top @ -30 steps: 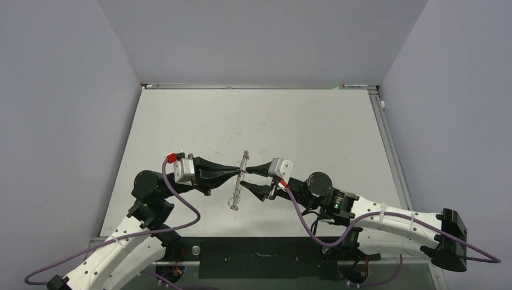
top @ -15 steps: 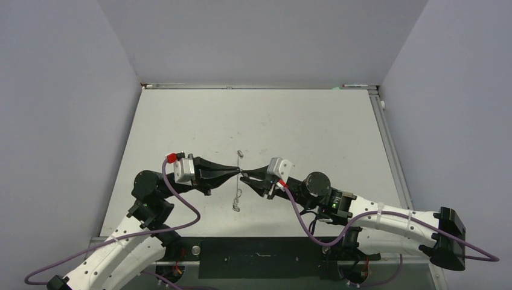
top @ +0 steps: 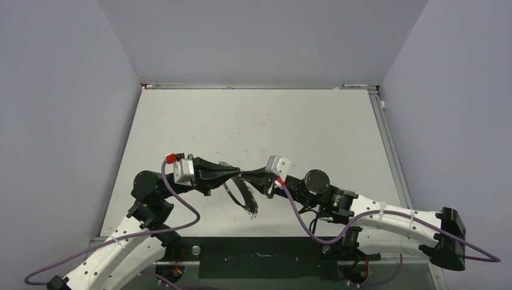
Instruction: Put the keys on the keyring
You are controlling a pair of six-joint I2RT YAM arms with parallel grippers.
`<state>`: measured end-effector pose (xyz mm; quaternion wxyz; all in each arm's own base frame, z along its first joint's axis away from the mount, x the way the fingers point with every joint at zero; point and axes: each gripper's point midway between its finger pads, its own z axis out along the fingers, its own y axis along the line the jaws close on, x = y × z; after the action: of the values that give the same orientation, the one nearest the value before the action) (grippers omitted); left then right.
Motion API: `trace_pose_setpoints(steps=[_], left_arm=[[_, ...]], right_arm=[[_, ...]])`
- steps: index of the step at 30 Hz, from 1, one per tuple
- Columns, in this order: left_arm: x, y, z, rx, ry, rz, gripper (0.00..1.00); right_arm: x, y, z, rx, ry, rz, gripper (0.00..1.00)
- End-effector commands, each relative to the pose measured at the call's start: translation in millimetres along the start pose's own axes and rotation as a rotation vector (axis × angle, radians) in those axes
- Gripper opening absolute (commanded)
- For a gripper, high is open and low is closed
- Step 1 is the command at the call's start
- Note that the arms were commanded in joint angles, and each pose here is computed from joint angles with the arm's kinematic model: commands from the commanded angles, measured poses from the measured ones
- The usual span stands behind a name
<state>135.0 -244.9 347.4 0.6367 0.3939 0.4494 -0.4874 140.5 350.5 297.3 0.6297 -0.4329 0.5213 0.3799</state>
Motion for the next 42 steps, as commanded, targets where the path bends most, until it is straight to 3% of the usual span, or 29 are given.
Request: trace_pose_setpoints(steps=[1, 16, 31, 39, 42], left_arm=[[-13.4, -0.9, 1.3, 0.011, -0.034, 0.042, 0.00], [-11.2, 1.9, 1.0, -0.001, -0.025, 0.052, 0.00], [-10.1, 4.0, 0.5, -0.012, -0.022, 0.060, 0.00], [-4.7, 4.4, 1.4, -0.004, -0.007, 0.057, 0.00], [-1.8, 4.2, 2.0, 0.002, 0.003, 0.056, 0.06]], right_arm=[[-45.9, 2.4, -2.8, -0.037, -0.071, -0.019, 0.05], [-66.4, 10.2, -13.4, -0.108, 0.001, -0.017, 0.05], [-46.7, 24.3, -23.5, -0.195, 0.198, 0.006, 0.05], [-54.1, 16.2, -18.5, -0.148, 0.193, 0.010, 0.05], [-52.0, 16.5, -15.1, -0.150, 0.215, 0.011, 0.05]])
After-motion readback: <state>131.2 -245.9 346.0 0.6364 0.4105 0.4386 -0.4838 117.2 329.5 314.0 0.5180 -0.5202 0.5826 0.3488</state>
